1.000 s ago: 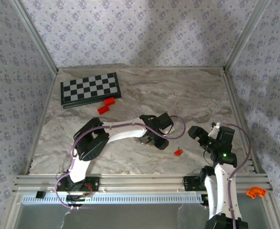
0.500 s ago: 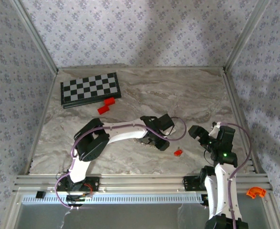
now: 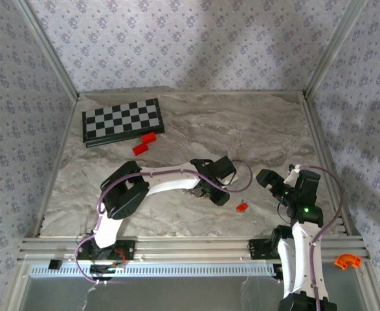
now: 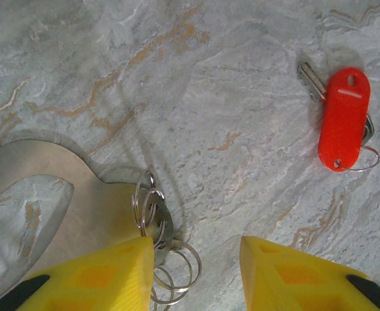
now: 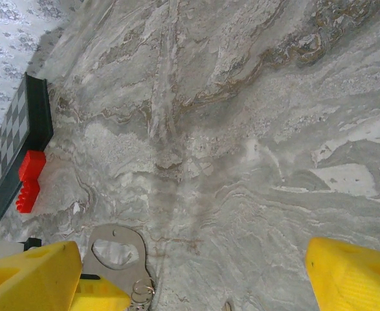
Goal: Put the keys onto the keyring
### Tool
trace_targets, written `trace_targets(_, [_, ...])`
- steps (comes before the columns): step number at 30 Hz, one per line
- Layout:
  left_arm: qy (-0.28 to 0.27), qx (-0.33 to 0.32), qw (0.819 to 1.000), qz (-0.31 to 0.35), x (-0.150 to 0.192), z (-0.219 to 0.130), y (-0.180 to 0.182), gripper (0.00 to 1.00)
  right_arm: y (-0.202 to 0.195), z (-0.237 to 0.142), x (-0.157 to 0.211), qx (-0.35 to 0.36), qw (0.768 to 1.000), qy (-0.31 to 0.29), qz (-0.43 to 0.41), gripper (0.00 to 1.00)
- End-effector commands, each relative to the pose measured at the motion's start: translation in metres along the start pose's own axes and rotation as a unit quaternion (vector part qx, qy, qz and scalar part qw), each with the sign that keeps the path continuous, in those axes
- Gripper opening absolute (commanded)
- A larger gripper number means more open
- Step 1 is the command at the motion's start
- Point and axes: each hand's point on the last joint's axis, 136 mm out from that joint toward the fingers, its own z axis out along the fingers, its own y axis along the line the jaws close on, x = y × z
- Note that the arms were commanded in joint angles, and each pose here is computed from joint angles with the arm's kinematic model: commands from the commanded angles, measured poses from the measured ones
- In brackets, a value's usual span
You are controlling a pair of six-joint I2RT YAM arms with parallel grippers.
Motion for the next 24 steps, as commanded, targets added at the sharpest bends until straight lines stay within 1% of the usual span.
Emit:
trace_targets(1, [0.004,-0.003,1.000,-0.002,0.004,0.005,-0.001,0.40,0.004,-0.006,-0.007,0.003,1.000,-0.010,-0.010,0.91])
trace_targets(7, [0.004,-0.007,1.000,-0.001,0.004,0.005,-0.001,0.40,0.004,-0.006,-0.007,0.003,1.000,-0.010,-0.009,0.91])
trace_targets(14, [-0.007,-0.014,1.000,-0.001,0.003,-0.005,0.001,0.39,0.004,-0.006,-0.007,0.002,1.000,-0.011,-0.010,0.91])
trace_targets(19, [-0.006,-0.017,1.000,-0.003,0.003,-0.001,0.005,0.39,0.004,-0.006,-0.007,0.002,1.000,-0.011,-0.010,0.91])
trace_targets(24, [-0.007,-0.005,1.000,-0.002,0.000,0.002,-0.001,0.39,0.004,-0.007,-0.007,0.002,1.000,-0.013,-0.010,0.91])
